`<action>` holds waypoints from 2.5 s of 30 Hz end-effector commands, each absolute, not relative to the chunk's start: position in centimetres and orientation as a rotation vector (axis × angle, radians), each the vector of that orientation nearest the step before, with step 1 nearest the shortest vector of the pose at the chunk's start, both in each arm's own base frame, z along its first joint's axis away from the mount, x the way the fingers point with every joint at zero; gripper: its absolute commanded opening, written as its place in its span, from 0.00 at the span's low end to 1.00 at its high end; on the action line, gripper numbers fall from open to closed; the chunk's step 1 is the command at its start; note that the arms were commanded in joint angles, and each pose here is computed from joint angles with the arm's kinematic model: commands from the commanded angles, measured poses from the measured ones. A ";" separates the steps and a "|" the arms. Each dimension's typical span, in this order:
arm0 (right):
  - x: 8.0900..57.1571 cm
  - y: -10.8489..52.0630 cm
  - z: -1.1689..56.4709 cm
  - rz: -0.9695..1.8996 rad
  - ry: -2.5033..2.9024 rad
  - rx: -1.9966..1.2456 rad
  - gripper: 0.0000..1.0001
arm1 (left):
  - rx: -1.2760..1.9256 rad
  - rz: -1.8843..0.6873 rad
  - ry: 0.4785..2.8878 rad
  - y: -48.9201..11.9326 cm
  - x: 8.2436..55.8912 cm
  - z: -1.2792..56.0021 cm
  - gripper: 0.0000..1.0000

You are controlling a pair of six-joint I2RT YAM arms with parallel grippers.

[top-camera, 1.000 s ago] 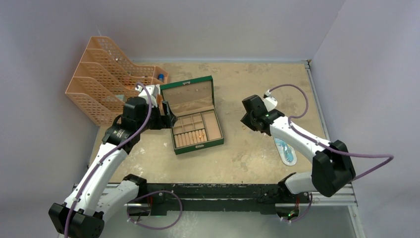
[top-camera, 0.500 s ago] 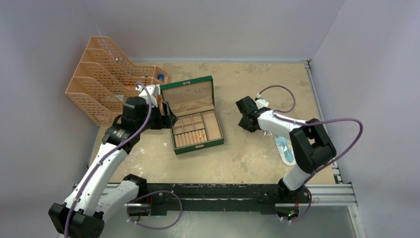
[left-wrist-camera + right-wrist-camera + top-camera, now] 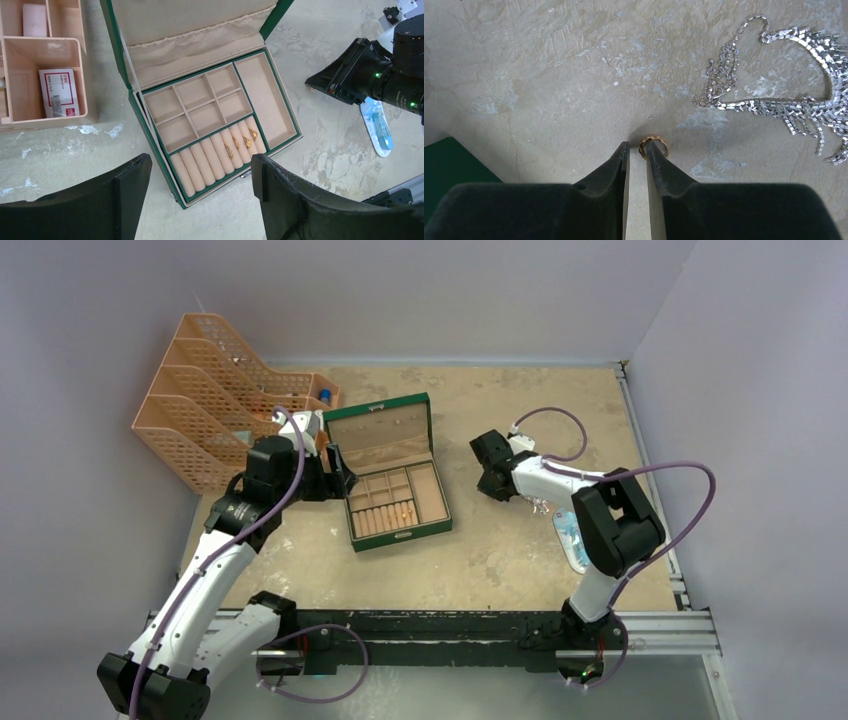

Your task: Organize the mixed jewelry

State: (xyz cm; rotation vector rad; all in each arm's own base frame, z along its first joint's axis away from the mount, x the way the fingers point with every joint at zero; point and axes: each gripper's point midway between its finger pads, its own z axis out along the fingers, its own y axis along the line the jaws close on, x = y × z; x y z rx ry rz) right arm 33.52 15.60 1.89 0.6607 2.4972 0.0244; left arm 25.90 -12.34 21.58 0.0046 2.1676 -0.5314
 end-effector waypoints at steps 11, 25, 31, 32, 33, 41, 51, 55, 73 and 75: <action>34.4 15.5 1.6 -0.014 2.494 0.655 0.00 | 0.007 -0.511 2.084 -11.9 26.6 23.3 0.73; 34.6 18.1 10.8 0.424 2.266 0.645 0.00 | 0.041 -0.592 2.095 -13.2 26.5 23.2 0.73; 33.9 21.1 17.8 0.780 2.089 0.508 0.00 | 0.082 -0.946 2.050 -17.6 24.8 26.0 0.73; 33.6 21.7 19.4 0.847 2.051 0.463 0.00 | 0.077 -1.026 2.037 -18.4 24.5 26.9 0.73; 33.2 22.3 20.9 0.913 2.014 0.426 0.00 | 0.071 -1.100 2.023 -19.2 24.2 27.8 0.73; 27.8 25.8 30.8 1.440 1.702 0.189 0.00 | -0.017 -1.729 1.871 -23.6 22.4 33.3 0.79; 22.0 28.9 35.2 1.825 1.464 0.055 0.00 | -0.103 -2.067 1.852 -25.4 22.5 33.6 0.82; 20.7 30.5 35.5 1.891 1.452 0.018 0.00 | -0.116 -2.156 1.828 -25.6 21.8 33.3 0.80; 19.6 33.5 36.1 1.974 1.444 -0.046 0.00 | -0.156 -2.357 1.808 -25.1 19.7 34.0 0.73; 19.6 33.6 35.9 1.977 1.450 -0.047 0.00 | -0.156 -2.362 1.802 -25.1 19.5 34.2 0.73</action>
